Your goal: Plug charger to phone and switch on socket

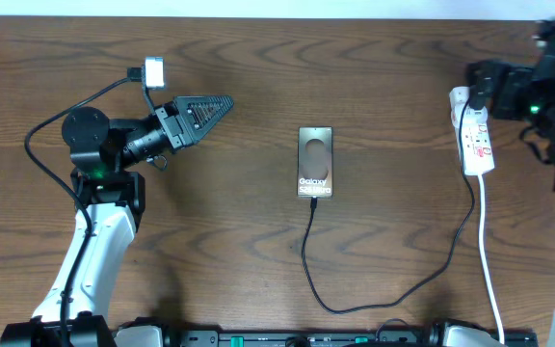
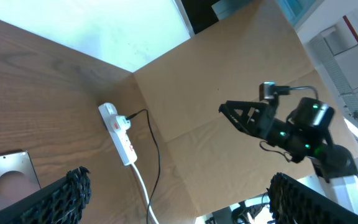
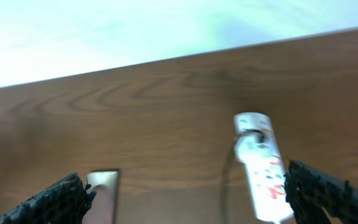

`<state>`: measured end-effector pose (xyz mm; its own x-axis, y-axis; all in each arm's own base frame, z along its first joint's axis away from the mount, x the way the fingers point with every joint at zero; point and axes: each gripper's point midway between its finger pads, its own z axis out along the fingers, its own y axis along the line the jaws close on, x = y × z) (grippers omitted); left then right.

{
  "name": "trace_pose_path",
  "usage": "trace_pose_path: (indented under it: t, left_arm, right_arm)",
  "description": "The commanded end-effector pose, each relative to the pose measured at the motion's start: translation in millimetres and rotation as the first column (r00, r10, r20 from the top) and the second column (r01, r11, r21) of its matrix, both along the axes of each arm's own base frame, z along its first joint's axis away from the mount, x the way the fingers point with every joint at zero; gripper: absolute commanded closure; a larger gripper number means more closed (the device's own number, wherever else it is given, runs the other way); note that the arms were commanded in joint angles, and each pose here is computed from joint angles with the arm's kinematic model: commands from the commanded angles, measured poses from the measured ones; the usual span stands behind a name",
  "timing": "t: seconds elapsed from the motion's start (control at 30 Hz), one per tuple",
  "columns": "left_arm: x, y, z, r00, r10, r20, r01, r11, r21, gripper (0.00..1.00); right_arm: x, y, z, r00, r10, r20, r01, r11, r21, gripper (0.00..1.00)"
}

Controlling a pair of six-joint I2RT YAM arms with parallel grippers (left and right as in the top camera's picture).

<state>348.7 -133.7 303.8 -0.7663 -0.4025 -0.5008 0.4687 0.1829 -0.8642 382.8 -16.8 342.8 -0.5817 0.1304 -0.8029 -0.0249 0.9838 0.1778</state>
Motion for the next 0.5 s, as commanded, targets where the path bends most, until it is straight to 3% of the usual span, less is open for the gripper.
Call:
trace_pose_path:
  t: [0.0,0.2,0.47]
  left_arm:
    - [1,2,6,1.000,0.008,0.024,-0.008,1.000,0.004,0.07]
    - [1,2,6,1.000,0.008,0.024,-0.008,1.000,0.004,0.07]
    - [1,2,6,1.000,0.008,0.024,-0.008,1.000,0.004,0.07]
  right_arm:
    - [-8,34,15,0.995,0.094,0.039,-0.094,0.995,-0.014,0.01]
    - [-17,73,22,0.978,0.199,0.059,-0.199,0.980,-0.017,0.01]
    - [-29,81,30,0.972,0.222,0.073,-0.222,0.975,-0.020,0.01]
